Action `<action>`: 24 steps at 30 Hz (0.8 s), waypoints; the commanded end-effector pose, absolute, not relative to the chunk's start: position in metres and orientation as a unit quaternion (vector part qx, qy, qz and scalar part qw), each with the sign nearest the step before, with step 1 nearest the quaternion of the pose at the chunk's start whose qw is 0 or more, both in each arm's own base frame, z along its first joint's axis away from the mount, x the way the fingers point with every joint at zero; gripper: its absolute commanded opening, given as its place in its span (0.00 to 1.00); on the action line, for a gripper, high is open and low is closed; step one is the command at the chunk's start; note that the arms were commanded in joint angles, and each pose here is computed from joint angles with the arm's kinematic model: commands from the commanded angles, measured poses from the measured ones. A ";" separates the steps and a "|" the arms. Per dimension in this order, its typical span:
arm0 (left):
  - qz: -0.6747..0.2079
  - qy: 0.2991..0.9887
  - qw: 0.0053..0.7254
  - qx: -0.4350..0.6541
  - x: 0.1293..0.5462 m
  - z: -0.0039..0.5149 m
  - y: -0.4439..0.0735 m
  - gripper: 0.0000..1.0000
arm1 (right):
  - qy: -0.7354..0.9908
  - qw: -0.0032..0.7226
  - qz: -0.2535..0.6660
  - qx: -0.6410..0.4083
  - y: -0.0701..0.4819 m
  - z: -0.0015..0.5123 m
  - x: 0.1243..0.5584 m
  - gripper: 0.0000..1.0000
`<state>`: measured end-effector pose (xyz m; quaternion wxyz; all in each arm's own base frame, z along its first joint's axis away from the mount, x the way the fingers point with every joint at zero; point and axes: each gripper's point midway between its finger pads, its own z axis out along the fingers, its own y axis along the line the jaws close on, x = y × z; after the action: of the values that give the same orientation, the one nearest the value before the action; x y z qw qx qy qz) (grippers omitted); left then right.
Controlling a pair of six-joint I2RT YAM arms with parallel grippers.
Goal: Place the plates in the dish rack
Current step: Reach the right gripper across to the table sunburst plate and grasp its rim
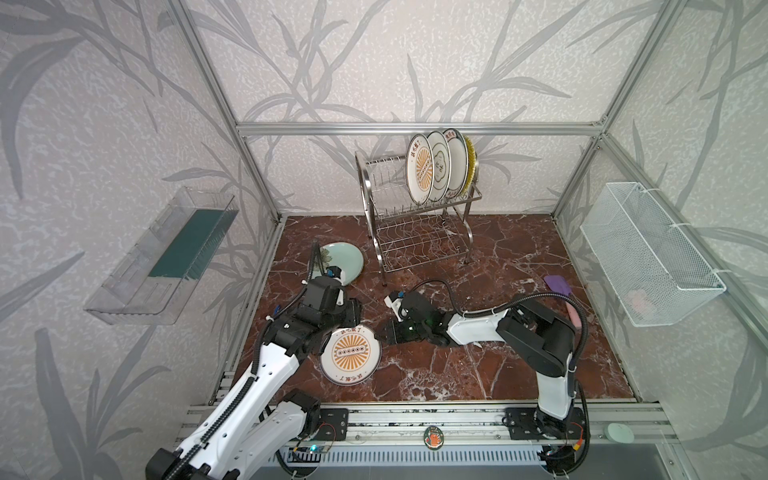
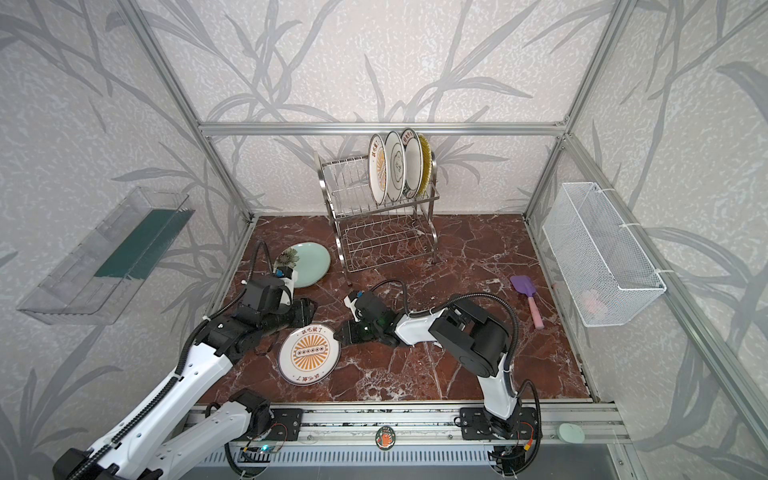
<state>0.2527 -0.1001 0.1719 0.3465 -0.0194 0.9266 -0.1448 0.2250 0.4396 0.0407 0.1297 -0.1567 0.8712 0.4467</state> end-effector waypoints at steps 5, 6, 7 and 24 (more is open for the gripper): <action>-0.137 0.929 0.344 -0.015 0.251 0.172 -0.098 0.57 | 0.866 0.115 0.463 -0.149 0.450 0.035 0.222 0.39; -0.136 0.930 0.342 -0.016 0.251 0.171 -0.097 0.57 | 0.866 0.114 0.463 -0.149 0.450 0.035 0.222 0.39; -0.136 0.929 0.343 -0.015 0.251 0.171 -0.098 0.57 | 0.866 0.114 0.463 -0.149 0.450 0.035 0.222 0.39; -0.138 0.928 0.345 -0.010 0.250 0.173 -0.098 0.57 | 0.858 0.091 0.489 -0.129 0.458 0.028 0.220 0.35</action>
<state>0.2524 -0.1000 0.1704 0.3441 -0.0153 0.9280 -0.1422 0.2237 0.4513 0.0321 0.1037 -0.1307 0.8620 0.4787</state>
